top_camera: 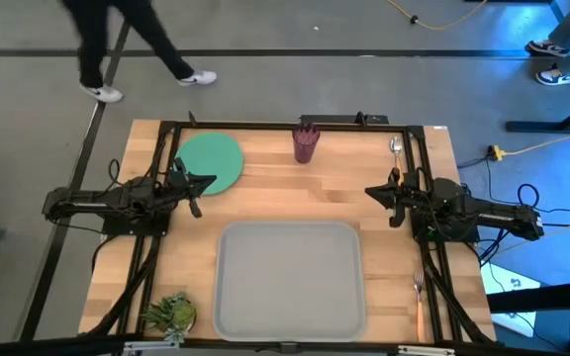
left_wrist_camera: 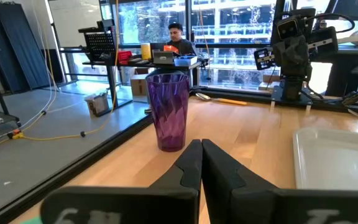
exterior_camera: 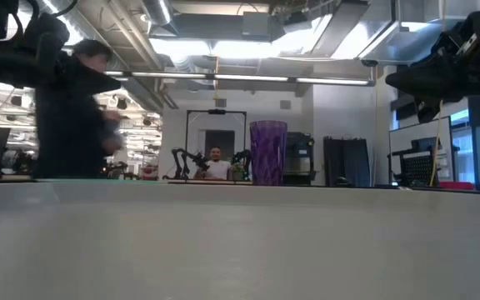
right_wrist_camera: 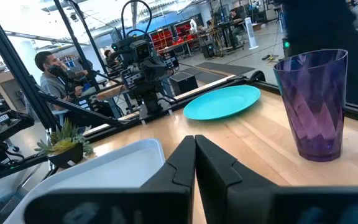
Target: Pick and place plate/cup/fork/spoon on tray
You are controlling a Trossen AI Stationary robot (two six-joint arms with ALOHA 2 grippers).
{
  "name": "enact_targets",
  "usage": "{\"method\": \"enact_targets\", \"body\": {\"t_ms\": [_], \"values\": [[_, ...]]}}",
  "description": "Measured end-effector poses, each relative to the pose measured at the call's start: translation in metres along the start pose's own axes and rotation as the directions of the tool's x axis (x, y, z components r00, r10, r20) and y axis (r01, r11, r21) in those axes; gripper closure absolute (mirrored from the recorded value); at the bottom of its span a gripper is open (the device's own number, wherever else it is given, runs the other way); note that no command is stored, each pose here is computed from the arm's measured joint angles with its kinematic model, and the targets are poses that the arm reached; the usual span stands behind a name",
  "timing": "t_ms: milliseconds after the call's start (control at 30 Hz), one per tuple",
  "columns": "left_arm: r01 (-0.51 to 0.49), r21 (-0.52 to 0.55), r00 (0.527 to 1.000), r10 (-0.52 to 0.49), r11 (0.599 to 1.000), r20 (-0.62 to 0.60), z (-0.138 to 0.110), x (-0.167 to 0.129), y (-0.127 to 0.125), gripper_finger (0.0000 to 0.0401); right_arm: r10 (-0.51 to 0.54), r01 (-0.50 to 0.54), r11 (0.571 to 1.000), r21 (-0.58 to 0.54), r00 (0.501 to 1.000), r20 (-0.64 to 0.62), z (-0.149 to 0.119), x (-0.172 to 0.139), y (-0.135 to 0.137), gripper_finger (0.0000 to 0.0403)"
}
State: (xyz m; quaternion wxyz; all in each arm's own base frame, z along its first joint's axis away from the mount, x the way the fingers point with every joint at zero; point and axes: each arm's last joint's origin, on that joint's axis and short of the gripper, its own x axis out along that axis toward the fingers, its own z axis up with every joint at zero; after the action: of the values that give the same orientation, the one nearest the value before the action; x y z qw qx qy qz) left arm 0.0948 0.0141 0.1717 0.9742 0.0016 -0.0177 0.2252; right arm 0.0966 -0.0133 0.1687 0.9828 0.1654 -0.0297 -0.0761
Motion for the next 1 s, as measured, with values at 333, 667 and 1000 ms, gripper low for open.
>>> {"method": "enact_targets", "body": {"t_ms": [333, 667, 1000], "values": [[0.0, 0.001, 1.0, 0.0, 1.0, -0.001, -0.0001, 0.0, 0.0, 0.0401, 0.0, 0.0, 1.0, 0.0, 1.0, 0.0, 0.0, 0.0, 0.0, 0.0386], [0.0, 0.0, 1.0, 0.0, 1.0, 0.0, 0.0, 0.0, 0.0, 0.0401, 0.0, 0.0, 1.0, 0.0, 1.0, 0.0, 0.0001, 0.0, 0.0, 0.0386], [0.0, 0.001, 1.0, 0.0, 1.0, -0.001, -0.0001, 0.0, 0.0, 0.0401, 0.001, -0.001, 0.994, 0.106, 1.0, 0.002, 0.0003, 0.0, 0.0001, 0.0386]]}}
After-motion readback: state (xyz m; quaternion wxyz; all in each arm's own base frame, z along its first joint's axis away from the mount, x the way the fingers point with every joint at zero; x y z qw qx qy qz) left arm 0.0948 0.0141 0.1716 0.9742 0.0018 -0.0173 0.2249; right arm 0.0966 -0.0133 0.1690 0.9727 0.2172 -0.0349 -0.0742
